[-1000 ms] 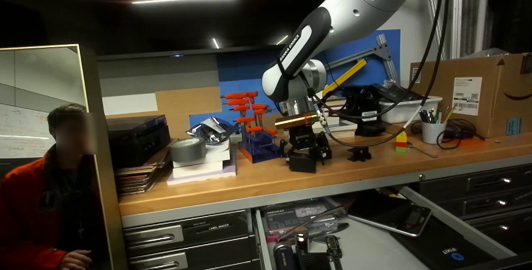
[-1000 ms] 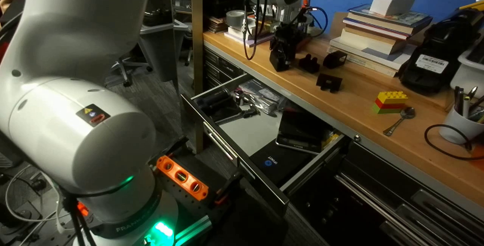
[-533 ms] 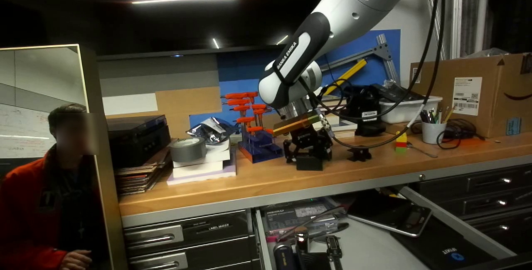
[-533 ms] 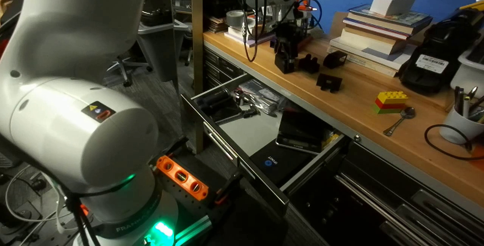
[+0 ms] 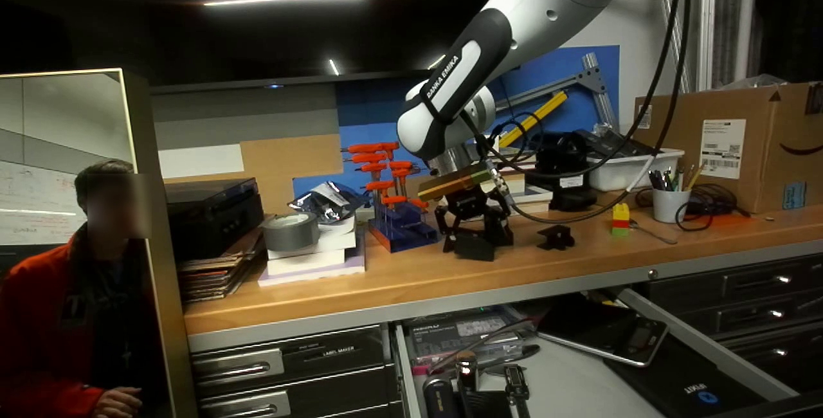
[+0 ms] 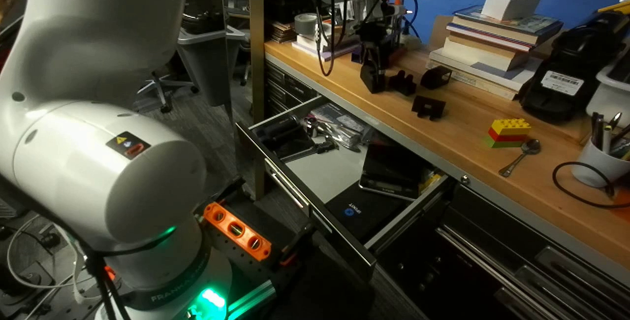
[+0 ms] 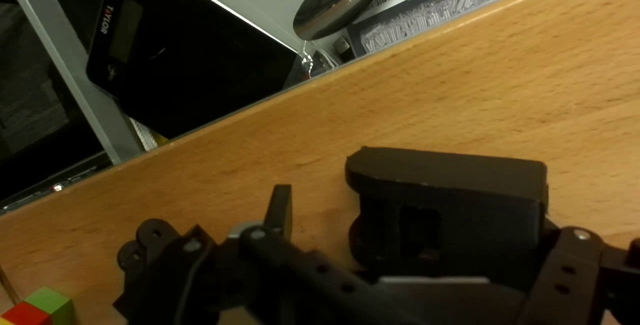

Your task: Open the top middle drawer then remove two black objects from the drawer

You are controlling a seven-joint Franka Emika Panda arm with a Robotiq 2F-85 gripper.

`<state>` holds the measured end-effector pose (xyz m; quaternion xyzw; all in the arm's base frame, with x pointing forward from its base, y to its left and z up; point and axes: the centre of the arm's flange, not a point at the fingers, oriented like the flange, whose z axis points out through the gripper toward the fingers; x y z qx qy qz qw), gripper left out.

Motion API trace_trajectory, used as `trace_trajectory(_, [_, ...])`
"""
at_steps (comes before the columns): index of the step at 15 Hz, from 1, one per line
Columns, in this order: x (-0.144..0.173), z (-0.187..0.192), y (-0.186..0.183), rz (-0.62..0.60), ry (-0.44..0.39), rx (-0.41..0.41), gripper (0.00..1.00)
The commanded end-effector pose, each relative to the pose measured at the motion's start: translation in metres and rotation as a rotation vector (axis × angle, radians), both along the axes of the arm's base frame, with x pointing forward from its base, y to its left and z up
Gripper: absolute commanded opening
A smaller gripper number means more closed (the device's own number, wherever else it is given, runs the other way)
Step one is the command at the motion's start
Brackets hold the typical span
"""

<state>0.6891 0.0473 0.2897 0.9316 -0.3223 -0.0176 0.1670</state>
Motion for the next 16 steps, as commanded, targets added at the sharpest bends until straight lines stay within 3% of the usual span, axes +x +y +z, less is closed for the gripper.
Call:
trace_trajectory(1, [-0.001,0.028,0.000,0.014,-0.036,0.065,1.00])
trace_trajectory(7, [-0.002,0.049,-0.007,0.002,-0.057,0.137,1.00])
trace_trajectory(11, [-0.009,0.070,-0.015,-0.013,-0.037,0.123,1.00])
trace_trajectory(16, [-0.057,0.102,-0.030,-0.092,-0.001,0.107,1.00])
